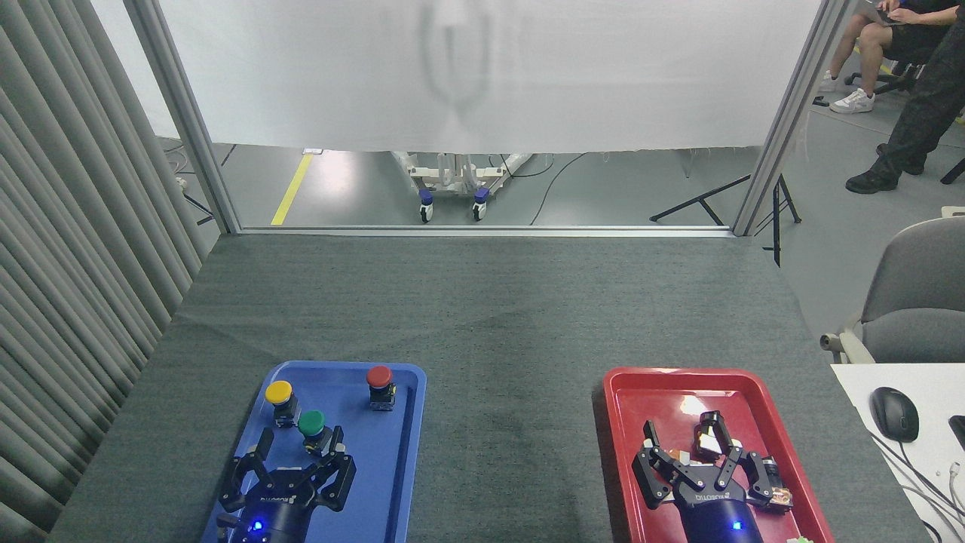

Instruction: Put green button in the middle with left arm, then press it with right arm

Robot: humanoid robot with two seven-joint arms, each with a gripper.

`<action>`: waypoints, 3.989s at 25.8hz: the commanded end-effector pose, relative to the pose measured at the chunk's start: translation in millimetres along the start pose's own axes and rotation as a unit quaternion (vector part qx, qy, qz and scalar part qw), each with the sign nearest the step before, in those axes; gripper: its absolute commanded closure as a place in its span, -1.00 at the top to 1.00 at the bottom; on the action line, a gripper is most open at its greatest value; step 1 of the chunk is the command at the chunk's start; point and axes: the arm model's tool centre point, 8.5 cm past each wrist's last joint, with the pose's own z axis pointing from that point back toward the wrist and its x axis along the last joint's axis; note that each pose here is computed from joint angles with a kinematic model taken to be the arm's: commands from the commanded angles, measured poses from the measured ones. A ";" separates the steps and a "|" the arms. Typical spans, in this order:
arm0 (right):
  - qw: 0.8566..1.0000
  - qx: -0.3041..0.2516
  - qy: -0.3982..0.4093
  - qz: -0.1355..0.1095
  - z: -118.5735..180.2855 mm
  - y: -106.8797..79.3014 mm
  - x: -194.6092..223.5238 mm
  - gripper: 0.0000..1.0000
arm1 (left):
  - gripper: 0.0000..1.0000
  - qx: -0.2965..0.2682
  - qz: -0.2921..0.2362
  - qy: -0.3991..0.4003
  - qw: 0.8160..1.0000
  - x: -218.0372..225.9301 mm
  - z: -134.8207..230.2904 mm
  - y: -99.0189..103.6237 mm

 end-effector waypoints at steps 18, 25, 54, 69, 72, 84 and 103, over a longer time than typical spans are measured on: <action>0.999 -0.005 -0.010 0.050 0.2 0.2 4.9 0.99 | 1.00 -0.001 0.003 -0.006 1.000 3.2 -1.9 -0.2; 0.999 -0.006 -0.015 0.051 0.1 0.3 7.3 0.99 | 1.00 0.001 0.001 -0.005 1.000 2.0 -2.3 0.2; 0.999 -0.008 -0.022 0.036 -3.7 -0.7 15.2 0.99 | 0.99 -0.001 -0.004 -0.009 1.000 0.6 -4.4 1.9; 1.000 -0.007 -0.003 0.028 -4.8 -1.3 10.2 0.99 | 1.00 0.002 -0.001 -0.037 0.999 5.0 -3.6 1.8; 1.000 -0.006 -0.005 0.029 -4.6 -0.6 8.5 0.99 | 1.00 0.003 -0.001 -0.038 0.999 4.8 -3.5 1.9; 0.999 -0.009 -0.023 0.020 -5.6 -0.7 21.8 0.99 | 1.00 -0.047 -0.023 -0.033 0.998 -18.4 -8.8 -28.5; 0.999 -0.007 -0.024 0.019 -4.2 1.7 26.4 0.99 | 0.74 -0.108 -0.030 -0.045 0.993 -38.8 -54.6 -51.9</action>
